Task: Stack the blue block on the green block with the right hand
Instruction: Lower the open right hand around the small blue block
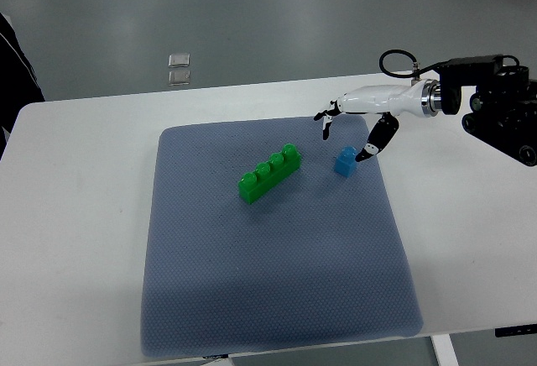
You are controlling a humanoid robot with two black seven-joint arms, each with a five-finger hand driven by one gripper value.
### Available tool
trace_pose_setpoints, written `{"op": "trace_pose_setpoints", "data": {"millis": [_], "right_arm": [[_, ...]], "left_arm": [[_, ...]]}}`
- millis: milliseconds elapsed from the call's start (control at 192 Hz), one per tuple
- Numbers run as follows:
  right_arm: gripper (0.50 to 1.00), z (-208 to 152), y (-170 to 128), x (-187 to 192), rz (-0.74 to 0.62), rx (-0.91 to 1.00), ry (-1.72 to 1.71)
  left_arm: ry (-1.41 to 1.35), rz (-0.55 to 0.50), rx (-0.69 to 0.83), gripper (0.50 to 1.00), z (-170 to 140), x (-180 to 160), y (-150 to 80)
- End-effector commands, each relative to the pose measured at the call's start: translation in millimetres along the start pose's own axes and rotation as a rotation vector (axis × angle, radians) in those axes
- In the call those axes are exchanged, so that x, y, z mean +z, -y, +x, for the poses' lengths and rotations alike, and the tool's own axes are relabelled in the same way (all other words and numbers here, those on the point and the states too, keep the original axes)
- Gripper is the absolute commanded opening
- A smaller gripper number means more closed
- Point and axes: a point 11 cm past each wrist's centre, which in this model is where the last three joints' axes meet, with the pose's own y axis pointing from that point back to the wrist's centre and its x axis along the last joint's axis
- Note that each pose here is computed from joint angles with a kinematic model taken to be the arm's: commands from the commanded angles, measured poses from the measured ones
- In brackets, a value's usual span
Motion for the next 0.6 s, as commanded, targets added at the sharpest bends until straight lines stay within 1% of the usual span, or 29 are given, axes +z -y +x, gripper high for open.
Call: {"op": "trace_pose_setpoints", "data": {"millis": [0, 317, 593], "right_arm": [[0.921, -10.0, 5.2, -1.3, 0.0, -0.015, -0.056], [0.921, -18.4, 13.9, -2.0, -0.006, -0.032, -0.057], [0.919, -26.9, 11.3, 17.3, -0.073, -0.032, -0.116]], "left_arm": [[0.0, 0.0, 0.0, 1.0, 0.0, 0.0, 0.0], [0.0, 0.0, 0.0, 1.0, 0.0, 0.0, 0.0], [0.0, 0.0, 0.0, 1.0, 0.0, 0.0, 0.0]]}}
